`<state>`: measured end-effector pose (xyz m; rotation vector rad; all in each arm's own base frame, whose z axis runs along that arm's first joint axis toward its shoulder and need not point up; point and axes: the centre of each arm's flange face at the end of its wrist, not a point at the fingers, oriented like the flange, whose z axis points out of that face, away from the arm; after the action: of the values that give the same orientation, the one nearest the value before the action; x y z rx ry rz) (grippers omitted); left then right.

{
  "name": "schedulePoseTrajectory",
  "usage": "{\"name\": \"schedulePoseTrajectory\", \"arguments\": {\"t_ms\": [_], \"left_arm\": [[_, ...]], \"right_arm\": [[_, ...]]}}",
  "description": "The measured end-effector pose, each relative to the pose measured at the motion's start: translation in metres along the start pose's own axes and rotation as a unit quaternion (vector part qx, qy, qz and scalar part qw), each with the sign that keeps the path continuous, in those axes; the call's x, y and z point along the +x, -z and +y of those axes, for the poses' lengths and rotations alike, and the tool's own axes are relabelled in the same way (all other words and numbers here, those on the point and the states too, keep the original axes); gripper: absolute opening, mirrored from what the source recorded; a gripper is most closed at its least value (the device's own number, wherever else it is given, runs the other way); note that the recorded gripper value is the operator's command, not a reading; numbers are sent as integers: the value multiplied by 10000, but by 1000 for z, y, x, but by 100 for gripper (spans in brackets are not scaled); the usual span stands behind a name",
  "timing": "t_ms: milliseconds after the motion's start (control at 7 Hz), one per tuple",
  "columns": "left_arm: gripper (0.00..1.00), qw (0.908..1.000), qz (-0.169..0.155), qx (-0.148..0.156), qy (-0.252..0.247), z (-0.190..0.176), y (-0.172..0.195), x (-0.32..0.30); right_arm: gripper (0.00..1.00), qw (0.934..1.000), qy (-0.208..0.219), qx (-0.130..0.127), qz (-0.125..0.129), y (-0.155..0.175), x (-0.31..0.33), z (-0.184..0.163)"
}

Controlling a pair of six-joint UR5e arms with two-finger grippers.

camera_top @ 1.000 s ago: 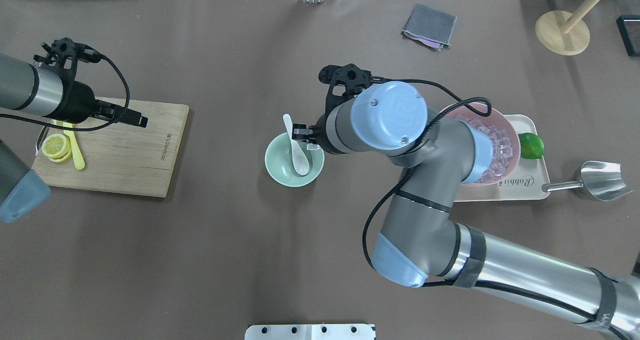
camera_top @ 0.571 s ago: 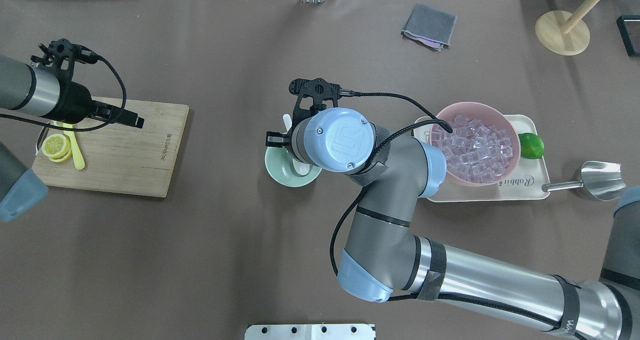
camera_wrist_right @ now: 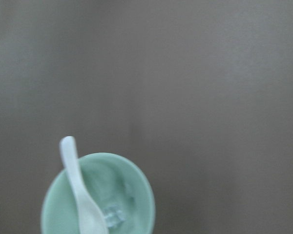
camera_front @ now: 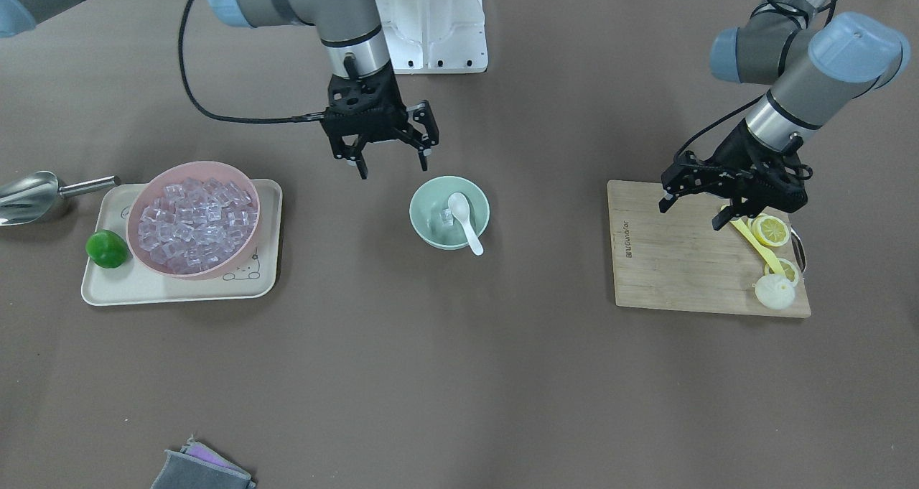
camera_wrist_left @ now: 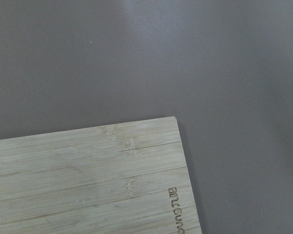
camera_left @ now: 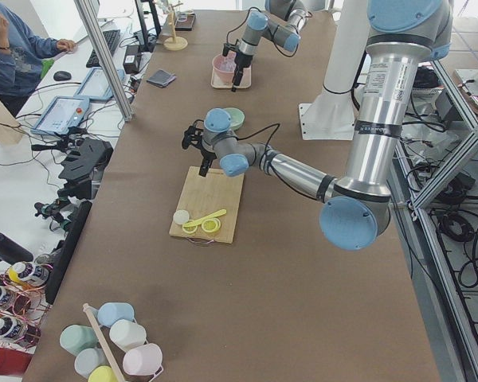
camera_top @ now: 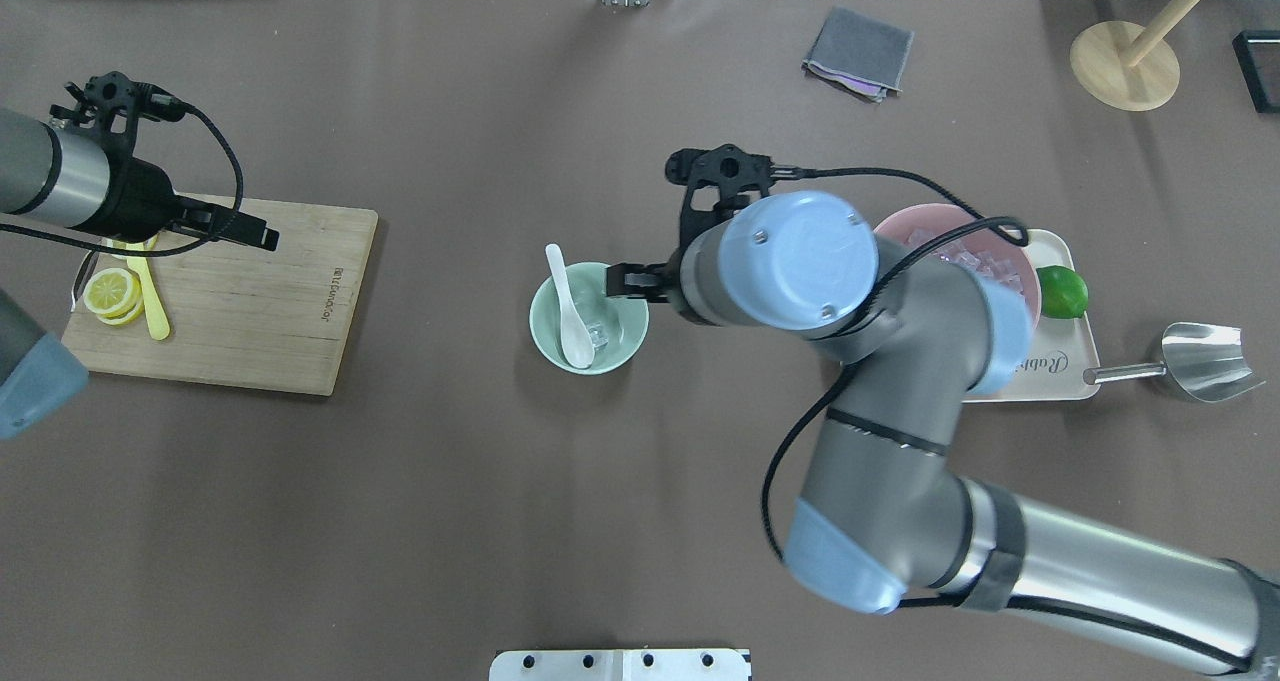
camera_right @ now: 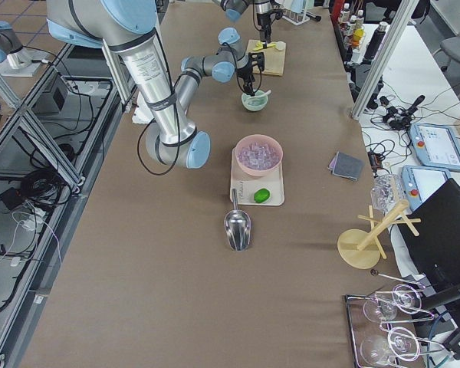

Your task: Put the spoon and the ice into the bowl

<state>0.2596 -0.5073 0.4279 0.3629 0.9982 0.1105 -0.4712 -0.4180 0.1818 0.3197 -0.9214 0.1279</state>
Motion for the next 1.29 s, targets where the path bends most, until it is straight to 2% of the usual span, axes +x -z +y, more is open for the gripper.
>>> {"name": "schedulePoseTrajectory", "arguments": {"t_ms": [286,571,714,1000,1286], "left_arm": [[98,9998,-161,107,4,-5,44,-66],[98,9992,-207,-2,-328,1,95,-134],[98,9989,-191,-65,-429,11,117,-166],[98,9990,-282,-244,-233,62,138,-226],[98,9982,-377,-462,76,105,138,-258]], "right_arm": [[100,9969,503,-475,368,29,142,-60],[100,9891,961,-826,752,56,306,-104],[100,9861,1054,-982,833,73,386,-120],[100,9807,1301,-1166,882,102,508,-132],[100,9750,1490,-1336,961,112,603,-134]]}}
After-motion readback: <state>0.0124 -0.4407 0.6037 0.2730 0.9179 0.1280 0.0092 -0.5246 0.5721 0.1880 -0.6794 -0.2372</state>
